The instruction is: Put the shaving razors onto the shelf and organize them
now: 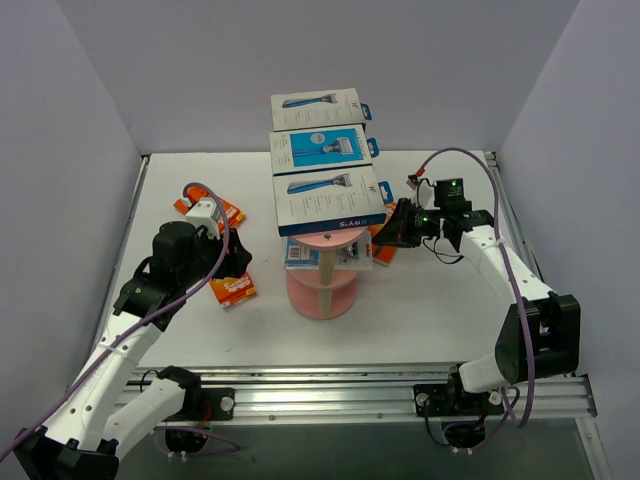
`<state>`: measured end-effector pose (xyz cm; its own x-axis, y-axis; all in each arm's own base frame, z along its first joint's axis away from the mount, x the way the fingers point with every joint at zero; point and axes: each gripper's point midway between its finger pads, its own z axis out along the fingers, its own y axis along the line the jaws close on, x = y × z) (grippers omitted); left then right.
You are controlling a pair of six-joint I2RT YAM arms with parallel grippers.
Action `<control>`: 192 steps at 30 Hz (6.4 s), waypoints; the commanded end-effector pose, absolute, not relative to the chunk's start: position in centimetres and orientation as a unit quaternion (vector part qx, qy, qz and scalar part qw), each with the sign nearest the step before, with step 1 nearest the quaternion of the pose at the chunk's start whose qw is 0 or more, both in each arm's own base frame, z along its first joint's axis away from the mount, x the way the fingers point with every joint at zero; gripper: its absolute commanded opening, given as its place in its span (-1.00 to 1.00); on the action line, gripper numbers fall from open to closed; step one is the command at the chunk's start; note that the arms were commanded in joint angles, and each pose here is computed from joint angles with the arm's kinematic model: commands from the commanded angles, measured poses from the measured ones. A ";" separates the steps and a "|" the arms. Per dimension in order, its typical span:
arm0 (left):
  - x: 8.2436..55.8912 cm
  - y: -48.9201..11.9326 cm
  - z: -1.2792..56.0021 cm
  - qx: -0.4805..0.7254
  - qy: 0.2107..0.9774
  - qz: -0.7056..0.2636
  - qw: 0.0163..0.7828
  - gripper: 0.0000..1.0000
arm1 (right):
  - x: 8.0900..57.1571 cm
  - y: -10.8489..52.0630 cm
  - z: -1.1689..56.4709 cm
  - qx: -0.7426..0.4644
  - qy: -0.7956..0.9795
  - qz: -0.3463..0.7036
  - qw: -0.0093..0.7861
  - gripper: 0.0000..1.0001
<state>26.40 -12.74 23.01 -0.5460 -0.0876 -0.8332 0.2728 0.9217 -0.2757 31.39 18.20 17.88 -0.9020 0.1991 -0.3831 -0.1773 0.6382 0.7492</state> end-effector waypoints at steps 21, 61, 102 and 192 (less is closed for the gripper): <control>26.7 -13.0 23.6 0.059 0.851 -0.198 0.482 0.41 | 32.5 20.3 20.0 -0.021 0.862 0.445 0.241 -0.92; 26.8 -12.6 23.4 0.053 0.854 -0.187 0.482 0.41 | 33.1 12.3 18.8 0.056 0.887 0.358 0.287 -0.60; 27.7 -9.7 22.4 -0.003 0.873 -0.113 0.474 0.88 | 44.5 2.7 5.9 0.279 0.850 0.291 0.339 -0.11; 27.6 -9.6 22.6 0.000 0.872 -0.122 0.475 0.88 | 35.2 0.1 9.9 0.245 0.860 0.234 0.381 -0.14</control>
